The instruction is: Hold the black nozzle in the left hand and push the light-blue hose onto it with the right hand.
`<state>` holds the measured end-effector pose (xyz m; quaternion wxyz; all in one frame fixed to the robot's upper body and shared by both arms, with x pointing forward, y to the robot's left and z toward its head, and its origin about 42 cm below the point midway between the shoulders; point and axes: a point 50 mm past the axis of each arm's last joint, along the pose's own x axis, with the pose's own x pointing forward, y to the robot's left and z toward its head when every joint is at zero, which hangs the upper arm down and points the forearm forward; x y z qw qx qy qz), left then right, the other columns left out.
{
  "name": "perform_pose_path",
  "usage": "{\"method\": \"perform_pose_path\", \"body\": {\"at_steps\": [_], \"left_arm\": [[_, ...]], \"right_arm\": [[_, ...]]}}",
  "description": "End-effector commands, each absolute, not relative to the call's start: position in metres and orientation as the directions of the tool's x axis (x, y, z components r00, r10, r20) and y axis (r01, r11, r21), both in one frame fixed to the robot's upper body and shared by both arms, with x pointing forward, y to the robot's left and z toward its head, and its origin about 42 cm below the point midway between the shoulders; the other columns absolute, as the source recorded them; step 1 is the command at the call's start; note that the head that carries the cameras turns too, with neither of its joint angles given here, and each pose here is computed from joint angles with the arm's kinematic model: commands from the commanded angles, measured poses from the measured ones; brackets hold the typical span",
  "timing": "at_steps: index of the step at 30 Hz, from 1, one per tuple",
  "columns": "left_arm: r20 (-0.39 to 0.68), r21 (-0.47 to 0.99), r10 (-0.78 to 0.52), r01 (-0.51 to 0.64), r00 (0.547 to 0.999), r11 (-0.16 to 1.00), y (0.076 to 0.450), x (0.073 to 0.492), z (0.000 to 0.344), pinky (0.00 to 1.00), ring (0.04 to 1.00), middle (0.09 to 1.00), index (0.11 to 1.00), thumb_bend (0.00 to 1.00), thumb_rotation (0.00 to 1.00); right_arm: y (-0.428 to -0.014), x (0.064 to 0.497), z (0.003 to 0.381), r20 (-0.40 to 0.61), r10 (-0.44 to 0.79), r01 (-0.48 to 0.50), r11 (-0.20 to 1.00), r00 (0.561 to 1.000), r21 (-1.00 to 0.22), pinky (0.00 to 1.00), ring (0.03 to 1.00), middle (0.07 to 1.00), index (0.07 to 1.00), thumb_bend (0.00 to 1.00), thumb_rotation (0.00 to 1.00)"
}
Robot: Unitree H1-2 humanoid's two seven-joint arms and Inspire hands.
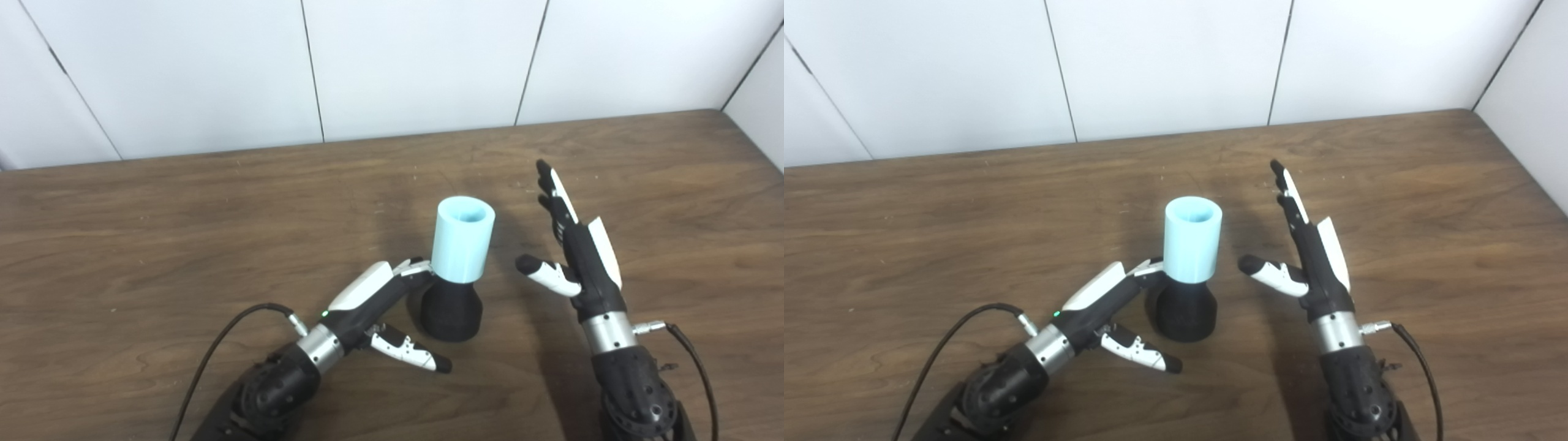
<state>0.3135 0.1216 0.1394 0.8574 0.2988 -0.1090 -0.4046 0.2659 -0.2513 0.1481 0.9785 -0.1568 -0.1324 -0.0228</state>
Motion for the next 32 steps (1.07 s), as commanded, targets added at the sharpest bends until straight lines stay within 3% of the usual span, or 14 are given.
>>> {"method": "perform_pose_path", "body": {"at_steps": [1, 5, 13, 21, 26, 30, 32], "left_arm": [[-0.133, 0.596, -0.726, 0.639, 0.675, 0.485, 0.143, 0.319, 0.135, 1.0, 0.999, 0.99, 0.922, 1.0, 0.38], [-0.106, 0.596, -0.705, 0.613, 0.701, 0.519, 0.155, 0.326, 0.141, 1.0, 1.0, 1.0, 0.994, 1.0, 0.42], [-0.009, 0.6, -0.655, 0.528, 0.756, 0.601, 0.179, 0.326, 0.154, 1.0, 1.0, 1.0, 1.0, 1.0, 0.44], [0.037, 0.614, -0.576, 0.436, 0.817, 0.658, 0.223, 0.305, 0.172, 1.0, 1.0, 1.0, 1.0, 1.0, 0.44], [0.148, 0.455, -0.462, 0.355, 0.874, 0.817, 0.231, 0.292, 0.194, 1.0, 1.0, 1.0, 1.0, 1.0, 0.4], [0.235, 0.352, -0.357, 0.263, 0.904, 0.898, 0.231, 0.288, 0.201, 1.0, 1.0, 1.0, 1.0, 1.0, 0.53], [0.282, 0.324, -0.287, 0.19, 0.916, 0.927, 0.229, 0.283, 0.204, 1.0, 1.0, 1.0, 1.0, 1.0, 0.66]], "right_arm": [[-0.251, 0.271, 0.16, 0.339, 0.022, 0.072, 0.962, 0.94, -0.264, 0.99, 1.0, 1.0, 1.0, 0.88, 0.91], [-0.25, 0.273, 0.155, 0.312, 0.034, 0.029, 0.98, 0.949, -0.196, 1.0, 1.0, 1.0, 1.0, 0.81, 1.0], [-0.246, 0.278, 0.148, 0.268, 0.037, -0.015, 0.997, 0.963, -0.082, 1.0, 1.0, 1.0, 1.0, 0.77, 1.0], [-0.248, 0.28, 0.147, 0.272, 0.034, -0.015, 0.997, 0.962, -0.072, 1.0, 1.0, 1.0, 1.0, 0.76, 1.0], [-0.248, 0.281, 0.145, 0.268, 0.038, -0.021, 0.998, 0.963, -0.064, 1.0, 1.0, 1.0, 1.0, 0.77, 1.0], [-0.247, 0.282, 0.145, 0.265, 0.039, -0.027, 0.998, 0.963, -0.049, 0.98, 1.0, 1.0, 1.0, 0.77, 1.0], [-0.247, 0.282, 0.146, 0.262, 0.04, -0.031, 0.999, 0.964, -0.038, 0.98, 1.0, 1.0, 1.0, 0.77, 1.0]]}}
